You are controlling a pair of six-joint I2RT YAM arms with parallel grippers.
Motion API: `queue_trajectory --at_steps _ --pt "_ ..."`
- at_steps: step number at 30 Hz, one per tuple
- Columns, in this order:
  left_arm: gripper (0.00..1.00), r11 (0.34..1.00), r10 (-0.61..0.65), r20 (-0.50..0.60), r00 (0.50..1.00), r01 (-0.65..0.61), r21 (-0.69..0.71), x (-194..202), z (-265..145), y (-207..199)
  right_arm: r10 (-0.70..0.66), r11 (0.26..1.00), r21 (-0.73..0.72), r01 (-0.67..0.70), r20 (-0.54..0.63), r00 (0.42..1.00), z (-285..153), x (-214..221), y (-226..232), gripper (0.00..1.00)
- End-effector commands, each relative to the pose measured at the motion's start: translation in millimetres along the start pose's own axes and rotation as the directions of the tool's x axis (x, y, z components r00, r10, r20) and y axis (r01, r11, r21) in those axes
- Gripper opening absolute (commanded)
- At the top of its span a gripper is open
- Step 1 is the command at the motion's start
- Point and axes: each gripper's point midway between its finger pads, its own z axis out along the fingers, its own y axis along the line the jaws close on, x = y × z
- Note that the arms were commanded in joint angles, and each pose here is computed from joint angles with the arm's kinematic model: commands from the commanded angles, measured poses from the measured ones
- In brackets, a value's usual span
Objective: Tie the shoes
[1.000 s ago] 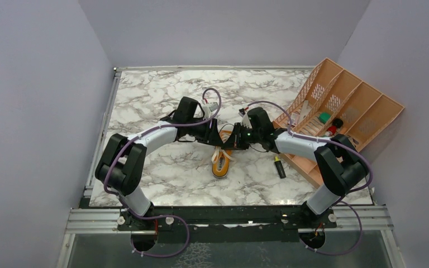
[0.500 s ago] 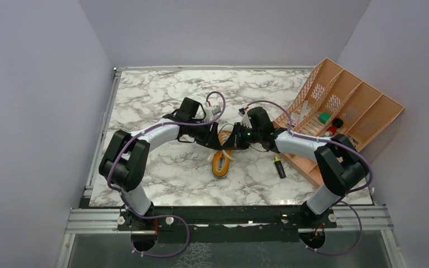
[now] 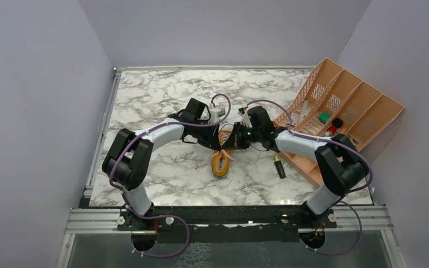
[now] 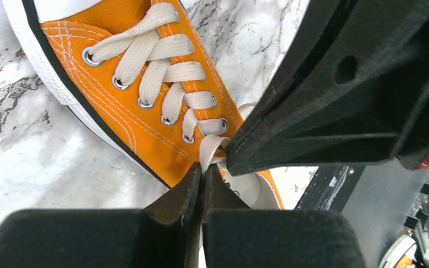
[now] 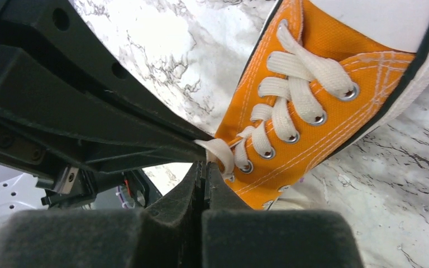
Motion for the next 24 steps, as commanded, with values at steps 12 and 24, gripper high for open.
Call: queue_trajectory --at_steps 12,24 --pt "0.0 0.993 0.064 0.091 0.994 -0.054 -0.109 -24 -8 3 -0.252 0.964 -0.101 0.245 -0.058 0.966 -32 -39 1 0.35" --pt "0.0 0.992 0.071 0.084 0.994 -0.062 -0.108 -16 -12 0 -0.337 0.884 -0.401 0.239 -0.195 0.921 -14 -22 3 0.34"
